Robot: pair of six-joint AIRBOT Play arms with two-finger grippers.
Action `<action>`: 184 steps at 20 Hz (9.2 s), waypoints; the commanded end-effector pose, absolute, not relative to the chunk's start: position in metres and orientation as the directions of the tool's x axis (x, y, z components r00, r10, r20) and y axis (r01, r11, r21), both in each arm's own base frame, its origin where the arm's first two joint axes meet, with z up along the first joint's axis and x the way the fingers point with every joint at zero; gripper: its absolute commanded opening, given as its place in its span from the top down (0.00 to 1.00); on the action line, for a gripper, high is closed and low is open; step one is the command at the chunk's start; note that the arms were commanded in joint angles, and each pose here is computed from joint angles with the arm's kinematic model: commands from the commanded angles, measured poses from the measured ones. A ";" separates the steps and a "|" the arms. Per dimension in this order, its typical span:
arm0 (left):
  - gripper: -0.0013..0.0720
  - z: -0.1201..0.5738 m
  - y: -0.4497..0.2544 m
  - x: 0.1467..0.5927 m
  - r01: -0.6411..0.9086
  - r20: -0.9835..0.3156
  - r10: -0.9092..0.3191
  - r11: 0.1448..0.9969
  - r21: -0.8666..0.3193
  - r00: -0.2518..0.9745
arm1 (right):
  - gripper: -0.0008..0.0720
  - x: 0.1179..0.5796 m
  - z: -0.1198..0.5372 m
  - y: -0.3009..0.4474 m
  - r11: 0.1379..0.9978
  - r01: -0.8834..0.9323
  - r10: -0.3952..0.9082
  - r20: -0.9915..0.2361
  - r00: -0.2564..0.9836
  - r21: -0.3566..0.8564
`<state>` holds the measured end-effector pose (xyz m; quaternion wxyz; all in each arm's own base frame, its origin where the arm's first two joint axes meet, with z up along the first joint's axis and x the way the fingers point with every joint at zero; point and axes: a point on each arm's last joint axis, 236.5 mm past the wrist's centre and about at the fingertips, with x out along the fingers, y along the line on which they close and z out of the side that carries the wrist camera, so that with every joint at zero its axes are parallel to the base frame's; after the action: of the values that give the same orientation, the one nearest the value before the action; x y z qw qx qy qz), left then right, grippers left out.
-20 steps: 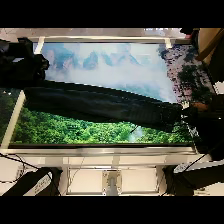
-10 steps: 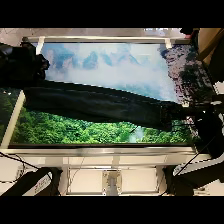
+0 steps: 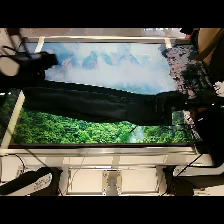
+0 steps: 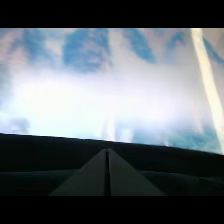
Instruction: Fold the clothes and pants, and hang the long-sleeved shirts on hangers.
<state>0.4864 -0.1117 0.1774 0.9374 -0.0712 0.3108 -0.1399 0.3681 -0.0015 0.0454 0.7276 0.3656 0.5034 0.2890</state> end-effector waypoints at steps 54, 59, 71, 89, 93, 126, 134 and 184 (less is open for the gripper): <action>0.95 0.189 -0.023 0.391 0.197 -0.737 -0.228 0.972 -0.130 0.636 | 0.06 0.442 -0.069 0.181 0.567 0.170 0.748 -0.591 0.303 0.806; 0.95 0.188 -0.024 0.389 0.191 -0.742 -0.229 0.972 -0.138 0.630 | 0.06 0.445 -0.091 0.219 0.537 0.168 0.787 -0.563 0.254 0.827; 0.95 0.182 -0.026 0.383 0.197 -0.763 -0.237 0.969 -0.146 0.601 | 0.92 0.409 -0.013 0.248 0.614 -0.098 0.789 -0.613 0.046 0.783; 0.95 -0.026 -0.376 0.314 0.724 -0.740 -0.594 0.655 -0.218 0.315 | 0.92 0.399 0.126 0.134 0.799 0.017 0.542 -0.732 0.412 0.601; 0.96 -0.068 -0.391 0.333 0.653 -0.781 -0.557 0.708 -0.269 0.281 | 0.92 0.397 0.131 0.177 0.777 -0.047 0.592 -0.703 0.395 0.628; 0.95 0.187 0.075 0.307 -0.089 -0.793 0.220 0.974 0.207 0.568 | 0.30 0.394 0.047 0.414 0.779 -0.415 0.589 -0.775 0.229 0.469; 0.95 0.186 0.075 0.307 -0.089 -0.793 0.220 0.974 0.206 0.568 | 0.12 0.445 0.040 0.215 0.759 -0.072 0.651 -0.753 0.097 0.647; 0.95 0.186 0.075 0.307 -0.146 -0.796 0.219 0.975 0.165 0.564 | 0.92 0.213 0.193 -0.315 0.567 0.661 0.021 -0.810 0.586 0.492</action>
<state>0.3069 0.0756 0.1861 0.8832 0.0485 0.4555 0.1006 0.3136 -0.2613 0.2185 0.8374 0.3900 0.3770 -0.0677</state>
